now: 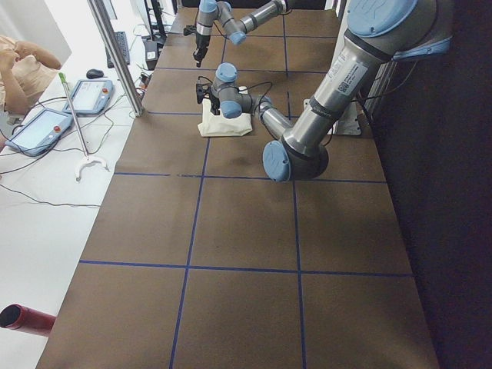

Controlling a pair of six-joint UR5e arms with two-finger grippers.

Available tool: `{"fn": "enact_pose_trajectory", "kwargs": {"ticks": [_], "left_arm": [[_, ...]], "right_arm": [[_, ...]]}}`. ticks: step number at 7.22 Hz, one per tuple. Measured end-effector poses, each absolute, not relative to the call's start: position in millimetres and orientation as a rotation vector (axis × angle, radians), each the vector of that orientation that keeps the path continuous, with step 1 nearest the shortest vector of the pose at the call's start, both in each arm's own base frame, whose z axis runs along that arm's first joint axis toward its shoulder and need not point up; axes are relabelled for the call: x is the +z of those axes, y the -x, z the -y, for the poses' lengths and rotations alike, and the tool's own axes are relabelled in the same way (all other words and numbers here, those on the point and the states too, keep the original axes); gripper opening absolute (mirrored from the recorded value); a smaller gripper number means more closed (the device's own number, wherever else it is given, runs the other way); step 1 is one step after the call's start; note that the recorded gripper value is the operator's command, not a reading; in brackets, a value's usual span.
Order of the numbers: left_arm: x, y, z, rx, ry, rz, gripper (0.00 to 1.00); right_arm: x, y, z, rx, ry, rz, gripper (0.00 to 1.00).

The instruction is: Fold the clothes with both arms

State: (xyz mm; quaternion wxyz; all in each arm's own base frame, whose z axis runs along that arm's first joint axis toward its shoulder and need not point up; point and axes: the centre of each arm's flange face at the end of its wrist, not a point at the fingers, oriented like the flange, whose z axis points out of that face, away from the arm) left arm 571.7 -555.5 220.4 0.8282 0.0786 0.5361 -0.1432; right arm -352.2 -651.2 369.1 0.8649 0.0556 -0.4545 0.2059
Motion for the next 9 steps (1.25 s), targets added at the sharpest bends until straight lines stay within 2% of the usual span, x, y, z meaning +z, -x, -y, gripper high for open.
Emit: {"fn": "enact_pose_trajectory", "kwargs": {"ticks": [4,9], "left_arm": [[199.7,-587.8,553.4,-0.263,-0.166,-1.125,0.00],[208.4,-606.2,535.5,-0.266,-0.113,-1.062,0.00]], "right_arm": [[369.8,356.5,648.9,0.427,-0.117,0.950,0.00],[370.6,360.8,646.3,0.428,-0.112,0.949,0.00]]}}
